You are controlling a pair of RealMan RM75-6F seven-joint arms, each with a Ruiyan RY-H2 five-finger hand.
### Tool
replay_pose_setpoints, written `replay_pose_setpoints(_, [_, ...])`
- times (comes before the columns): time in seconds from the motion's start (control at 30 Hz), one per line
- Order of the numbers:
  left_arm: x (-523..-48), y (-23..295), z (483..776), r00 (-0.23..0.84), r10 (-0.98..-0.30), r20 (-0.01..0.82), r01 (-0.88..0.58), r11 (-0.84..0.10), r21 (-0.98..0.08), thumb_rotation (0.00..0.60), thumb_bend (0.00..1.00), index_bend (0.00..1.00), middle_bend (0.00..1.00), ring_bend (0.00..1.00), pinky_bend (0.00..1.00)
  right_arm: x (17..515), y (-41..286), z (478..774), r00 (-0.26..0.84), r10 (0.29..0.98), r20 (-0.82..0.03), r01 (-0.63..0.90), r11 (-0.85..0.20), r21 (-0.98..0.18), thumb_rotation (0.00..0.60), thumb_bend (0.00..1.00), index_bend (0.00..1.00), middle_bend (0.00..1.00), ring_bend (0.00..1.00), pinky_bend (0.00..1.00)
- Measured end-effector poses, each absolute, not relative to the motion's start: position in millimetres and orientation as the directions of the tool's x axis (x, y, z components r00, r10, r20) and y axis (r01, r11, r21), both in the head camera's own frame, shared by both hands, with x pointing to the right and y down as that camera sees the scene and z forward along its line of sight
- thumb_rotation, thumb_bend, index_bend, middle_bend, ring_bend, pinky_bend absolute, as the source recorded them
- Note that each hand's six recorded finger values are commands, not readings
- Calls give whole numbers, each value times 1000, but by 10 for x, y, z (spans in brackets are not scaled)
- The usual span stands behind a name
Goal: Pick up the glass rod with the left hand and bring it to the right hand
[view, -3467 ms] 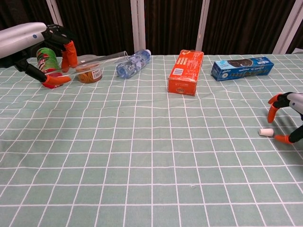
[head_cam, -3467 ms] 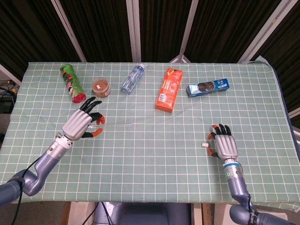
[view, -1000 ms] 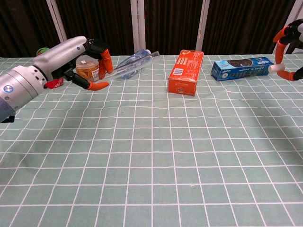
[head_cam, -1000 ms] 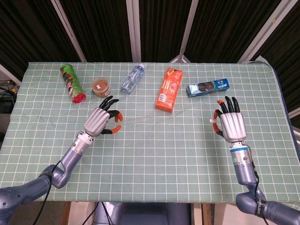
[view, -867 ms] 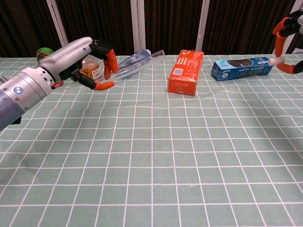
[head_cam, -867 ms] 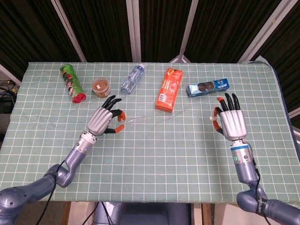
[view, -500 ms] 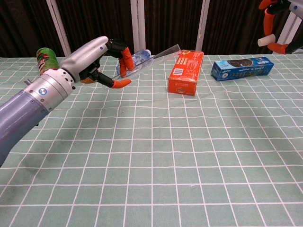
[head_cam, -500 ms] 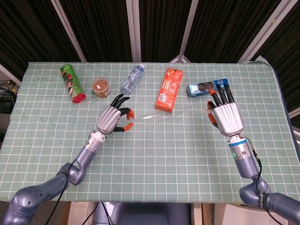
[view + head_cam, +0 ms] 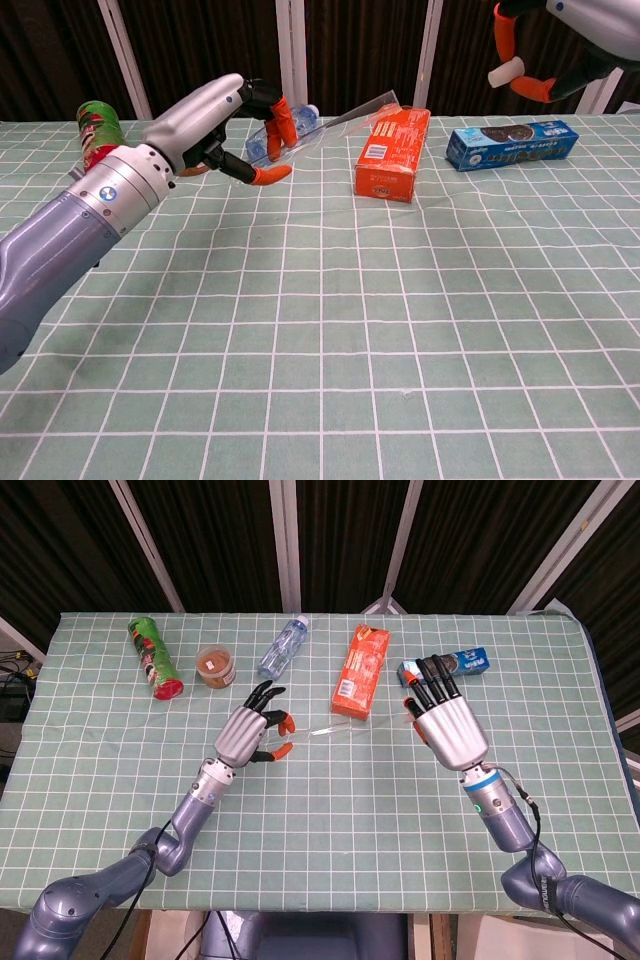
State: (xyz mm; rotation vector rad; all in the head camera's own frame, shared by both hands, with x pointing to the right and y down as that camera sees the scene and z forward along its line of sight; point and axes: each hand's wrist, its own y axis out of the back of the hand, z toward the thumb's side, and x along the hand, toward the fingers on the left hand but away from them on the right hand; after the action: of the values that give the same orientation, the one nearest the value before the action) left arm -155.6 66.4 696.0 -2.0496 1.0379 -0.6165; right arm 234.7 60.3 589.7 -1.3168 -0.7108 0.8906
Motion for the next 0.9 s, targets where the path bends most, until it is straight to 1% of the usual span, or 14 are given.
replay_pose_setpoints(0.27, [-1504, 697, 6959, 535, -840, 89, -488, -393, -780, 600, 699, 560, 615, 127, 0, 2147, 693, 5938, 523, 852, -31, -143, 52, -988, 600, 415, 602, 216, 51, 0])
replay_pose_setpoints(0.67, [-1401, 788, 7003, 511, -853, 110, -498, -397, -771, 600, 699, 560, 615, 127, 0, 2039, 665, 5963, 488, 873, -15, -132, 57, -990, 600, 415, 603, 216, 52, 0])
replay_pose_setpoints(0.9, [-1336, 797, 6991, 512, -852, 107, -500, -397, -770, 600, 699, 560, 615, 127, 0, 1972, 656, 5969, 485, 874, -13, -132, 58, -990, 600, 416, 604, 216, 52, 0])
